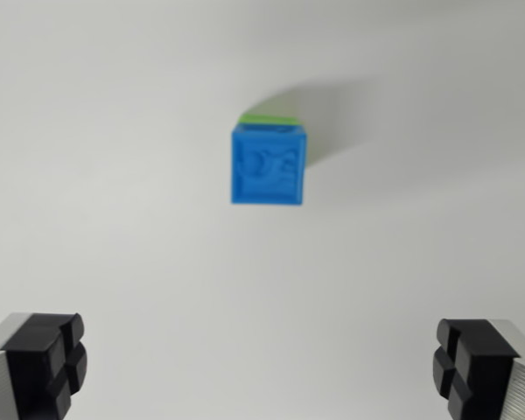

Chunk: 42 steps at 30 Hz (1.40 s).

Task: Stack cube

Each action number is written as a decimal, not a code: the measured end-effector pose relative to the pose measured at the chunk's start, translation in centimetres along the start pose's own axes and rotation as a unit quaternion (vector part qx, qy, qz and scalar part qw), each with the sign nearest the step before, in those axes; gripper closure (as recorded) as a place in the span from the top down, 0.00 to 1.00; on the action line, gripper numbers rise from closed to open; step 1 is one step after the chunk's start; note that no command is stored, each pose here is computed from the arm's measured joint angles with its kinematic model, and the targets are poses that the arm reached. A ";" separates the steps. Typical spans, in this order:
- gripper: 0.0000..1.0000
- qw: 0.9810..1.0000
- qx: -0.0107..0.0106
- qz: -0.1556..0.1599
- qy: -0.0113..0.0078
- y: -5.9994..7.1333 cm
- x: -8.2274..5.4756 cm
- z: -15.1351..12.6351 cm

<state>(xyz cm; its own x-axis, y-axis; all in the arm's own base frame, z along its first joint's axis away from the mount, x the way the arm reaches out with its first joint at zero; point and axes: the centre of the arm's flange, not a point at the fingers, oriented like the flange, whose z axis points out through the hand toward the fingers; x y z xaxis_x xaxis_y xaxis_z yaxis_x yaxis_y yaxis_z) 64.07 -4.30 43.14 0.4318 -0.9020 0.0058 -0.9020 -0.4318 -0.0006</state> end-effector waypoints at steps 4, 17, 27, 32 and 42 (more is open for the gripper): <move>1.00 1.000 0.000 0.000 0.000 0.0 0.0 -1.1; 1.00 1.000 0.000 0.000 0.000 0.0 0.1 -3.3; 1.00 1.000 -0.001 0.000 0.000 0.0 0.1 -3.5; 1.00 1.000 -0.001 0.000 0.000 0.0 0.1 -3.5; 1.00 1.000 -0.001 0.000 0.000 0.0 0.1 -3.5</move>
<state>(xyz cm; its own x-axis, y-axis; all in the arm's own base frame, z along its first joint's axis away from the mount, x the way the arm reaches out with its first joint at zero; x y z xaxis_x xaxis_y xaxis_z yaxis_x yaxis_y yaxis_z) 64.10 -4.32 46.66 0.4318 -0.9020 0.0056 -0.9020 -0.4318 0.0007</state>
